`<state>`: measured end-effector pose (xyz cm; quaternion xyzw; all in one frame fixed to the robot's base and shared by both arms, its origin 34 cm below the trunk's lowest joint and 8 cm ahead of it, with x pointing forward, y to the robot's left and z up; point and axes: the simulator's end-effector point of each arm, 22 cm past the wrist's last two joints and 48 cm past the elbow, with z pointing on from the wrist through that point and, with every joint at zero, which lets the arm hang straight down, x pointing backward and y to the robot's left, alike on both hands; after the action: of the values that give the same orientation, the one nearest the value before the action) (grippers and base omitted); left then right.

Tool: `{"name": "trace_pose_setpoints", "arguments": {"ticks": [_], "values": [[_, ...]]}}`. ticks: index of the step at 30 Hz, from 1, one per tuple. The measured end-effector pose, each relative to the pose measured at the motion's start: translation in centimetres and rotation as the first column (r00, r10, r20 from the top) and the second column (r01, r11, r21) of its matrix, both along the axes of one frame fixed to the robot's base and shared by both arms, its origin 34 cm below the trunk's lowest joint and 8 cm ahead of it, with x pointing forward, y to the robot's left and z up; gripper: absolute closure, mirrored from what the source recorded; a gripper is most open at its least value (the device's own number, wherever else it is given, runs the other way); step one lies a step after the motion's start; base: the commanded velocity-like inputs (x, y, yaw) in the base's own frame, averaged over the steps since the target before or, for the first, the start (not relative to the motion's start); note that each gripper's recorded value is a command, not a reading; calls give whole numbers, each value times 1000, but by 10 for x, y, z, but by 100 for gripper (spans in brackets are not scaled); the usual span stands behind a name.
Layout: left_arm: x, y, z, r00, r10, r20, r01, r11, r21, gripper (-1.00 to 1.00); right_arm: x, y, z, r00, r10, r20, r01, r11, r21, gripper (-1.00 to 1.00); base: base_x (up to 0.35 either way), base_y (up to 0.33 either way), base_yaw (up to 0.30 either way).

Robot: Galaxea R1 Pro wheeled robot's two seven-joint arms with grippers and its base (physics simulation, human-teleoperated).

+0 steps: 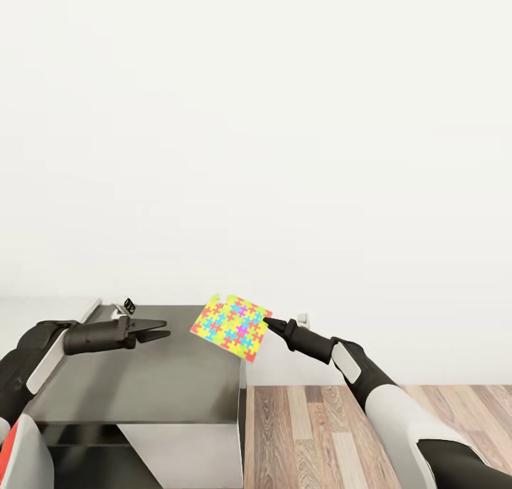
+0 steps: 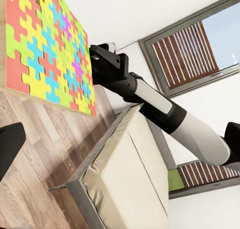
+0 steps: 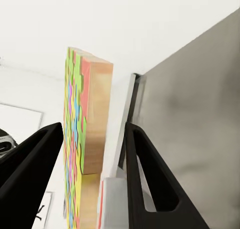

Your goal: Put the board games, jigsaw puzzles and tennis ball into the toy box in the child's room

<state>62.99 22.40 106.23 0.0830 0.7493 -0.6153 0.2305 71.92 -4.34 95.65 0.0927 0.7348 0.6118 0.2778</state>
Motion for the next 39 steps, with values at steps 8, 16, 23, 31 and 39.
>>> {"name": "trace_pose_setpoints", "arguments": {"ticks": [8, 16, 23, 31, 39], "values": [[-4, 0, 14, 1000, 0, 13, 0, 1000, 1, -100, 0, -11, 13, 1000, -14, 15, 14, 1000, -15, 100, 0, 0, 0], [-8, 0, 29, 1000, -1, 27, 1, 1000, 0, -100, -1, -22, 25, 999, -23, 29, 24, 999, -27, 100, 0, 0, 0], [-11, 0, 41, 999, -1, 39, 1, 1000, 0, -100, -3, -22, 38, 999, -24, 41, 26, 999, -29, 100, 0, 0, 19], [-16, 1, 54, 999, 2, 53, -2, 1000, 0, -100, -6, -23, 52, 998, -26, 53, 28, 999, -29, 100, 0, 0, 67], [-19, 1, 64, 998, 2, 59, -2, 1000, 0, -100, -9, -23, 61, 998, -27, 60, 29, 999, -29, 100, 0, 0, 48]]}}
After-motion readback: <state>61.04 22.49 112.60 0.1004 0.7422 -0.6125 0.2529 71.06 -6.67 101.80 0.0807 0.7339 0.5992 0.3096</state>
